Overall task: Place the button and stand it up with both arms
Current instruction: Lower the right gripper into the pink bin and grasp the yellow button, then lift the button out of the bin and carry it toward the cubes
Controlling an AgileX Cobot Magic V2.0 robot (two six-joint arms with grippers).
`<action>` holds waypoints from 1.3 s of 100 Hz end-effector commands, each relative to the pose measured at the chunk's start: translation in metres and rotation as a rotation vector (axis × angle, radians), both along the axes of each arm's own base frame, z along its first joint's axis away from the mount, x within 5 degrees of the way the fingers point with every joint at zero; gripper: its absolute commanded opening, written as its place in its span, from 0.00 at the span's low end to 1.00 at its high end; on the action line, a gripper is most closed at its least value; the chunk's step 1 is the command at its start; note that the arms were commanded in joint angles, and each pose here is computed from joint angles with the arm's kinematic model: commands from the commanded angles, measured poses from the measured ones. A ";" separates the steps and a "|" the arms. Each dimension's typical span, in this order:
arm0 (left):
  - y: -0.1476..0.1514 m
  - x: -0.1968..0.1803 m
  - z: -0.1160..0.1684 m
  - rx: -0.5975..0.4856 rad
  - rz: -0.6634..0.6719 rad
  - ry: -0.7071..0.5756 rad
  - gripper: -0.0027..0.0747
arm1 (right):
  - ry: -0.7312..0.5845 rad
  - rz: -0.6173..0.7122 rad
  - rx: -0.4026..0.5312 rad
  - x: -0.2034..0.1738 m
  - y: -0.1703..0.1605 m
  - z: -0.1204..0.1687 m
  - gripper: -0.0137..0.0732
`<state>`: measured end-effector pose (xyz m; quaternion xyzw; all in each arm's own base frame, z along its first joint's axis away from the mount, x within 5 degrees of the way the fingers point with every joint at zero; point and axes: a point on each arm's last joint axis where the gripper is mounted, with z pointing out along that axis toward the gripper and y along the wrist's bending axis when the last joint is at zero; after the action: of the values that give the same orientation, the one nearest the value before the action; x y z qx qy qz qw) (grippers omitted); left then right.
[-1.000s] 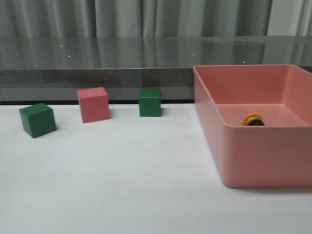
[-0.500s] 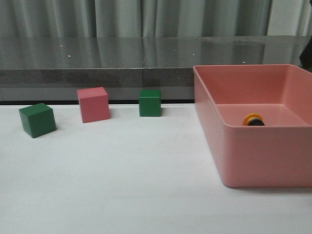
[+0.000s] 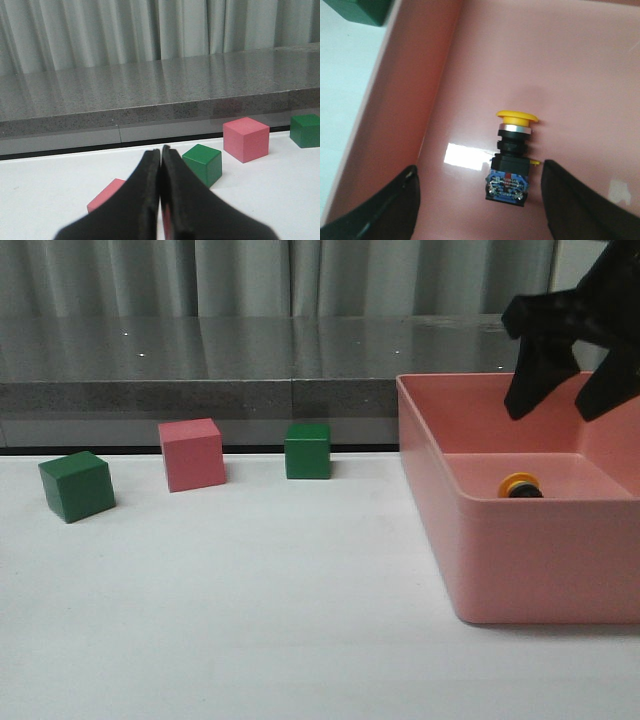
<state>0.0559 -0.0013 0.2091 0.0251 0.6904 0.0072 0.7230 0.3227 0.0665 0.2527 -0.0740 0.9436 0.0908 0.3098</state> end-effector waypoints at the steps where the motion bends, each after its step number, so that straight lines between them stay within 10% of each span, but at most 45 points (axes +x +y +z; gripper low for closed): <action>1: 0.000 -0.002 -0.001 -0.014 -0.004 -0.082 0.01 | -0.056 0.005 -0.006 0.014 0.002 0.006 0.75; 48: 0.000 -0.002 -0.001 -0.014 -0.004 -0.082 0.01 | 0.126 0.009 -0.056 0.037 0.003 -0.067 0.74; 80: 0.000 -0.002 -0.001 -0.014 -0.004 -0.082 0.01 | 0.148 0.013 -0.058 0.038 0.004 -0.069 0.33; 130: 0.000 -0.002 -0.001 -0.014 -0.004 -0.082 0.01 | -0.068 0.183 -0.049 0.015 0.024 0.078 0.32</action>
<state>0.0559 -0.0013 0.2091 0.0245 0.6904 0.0066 0.7230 0.3473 0.0830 0.2843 -0.1267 0.9485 0.0913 0.2757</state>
